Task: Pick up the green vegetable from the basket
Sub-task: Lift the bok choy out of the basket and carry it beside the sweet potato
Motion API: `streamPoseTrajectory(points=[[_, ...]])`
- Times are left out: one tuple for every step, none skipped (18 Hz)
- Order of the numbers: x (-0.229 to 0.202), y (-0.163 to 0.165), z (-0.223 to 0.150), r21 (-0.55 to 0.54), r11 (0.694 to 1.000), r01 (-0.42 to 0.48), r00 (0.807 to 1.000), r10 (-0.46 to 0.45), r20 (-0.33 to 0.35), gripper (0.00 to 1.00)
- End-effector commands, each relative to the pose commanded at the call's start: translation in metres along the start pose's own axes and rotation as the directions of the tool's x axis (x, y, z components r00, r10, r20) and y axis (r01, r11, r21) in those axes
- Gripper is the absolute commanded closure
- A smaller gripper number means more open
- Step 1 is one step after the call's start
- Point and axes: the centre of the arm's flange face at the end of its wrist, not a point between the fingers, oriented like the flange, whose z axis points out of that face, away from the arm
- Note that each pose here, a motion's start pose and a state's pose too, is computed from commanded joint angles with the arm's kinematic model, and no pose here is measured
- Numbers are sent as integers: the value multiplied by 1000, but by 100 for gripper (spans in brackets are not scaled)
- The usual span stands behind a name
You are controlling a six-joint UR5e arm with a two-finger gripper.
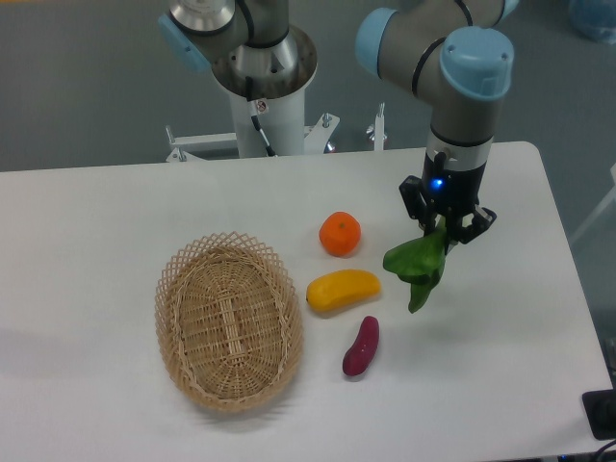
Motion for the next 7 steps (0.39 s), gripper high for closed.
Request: streamPoseTrajectory(points=[[0,0,1,0,1000,0,1000,0,-1,63],[0,0,1,0,1000,0,1000,0,0,63],[0,0,1,0,1000,0,1000,0,0,63],[-1,1,1,-1,1000,2,1000,-2,-1,63],[-1,2,0,-1,1000,3,1000,-3,0,63],[-1,2,0,-1,1000,3,1000,-3,0,63],[-1,2,0,-1,1000,3,1000,-3,0,63]])
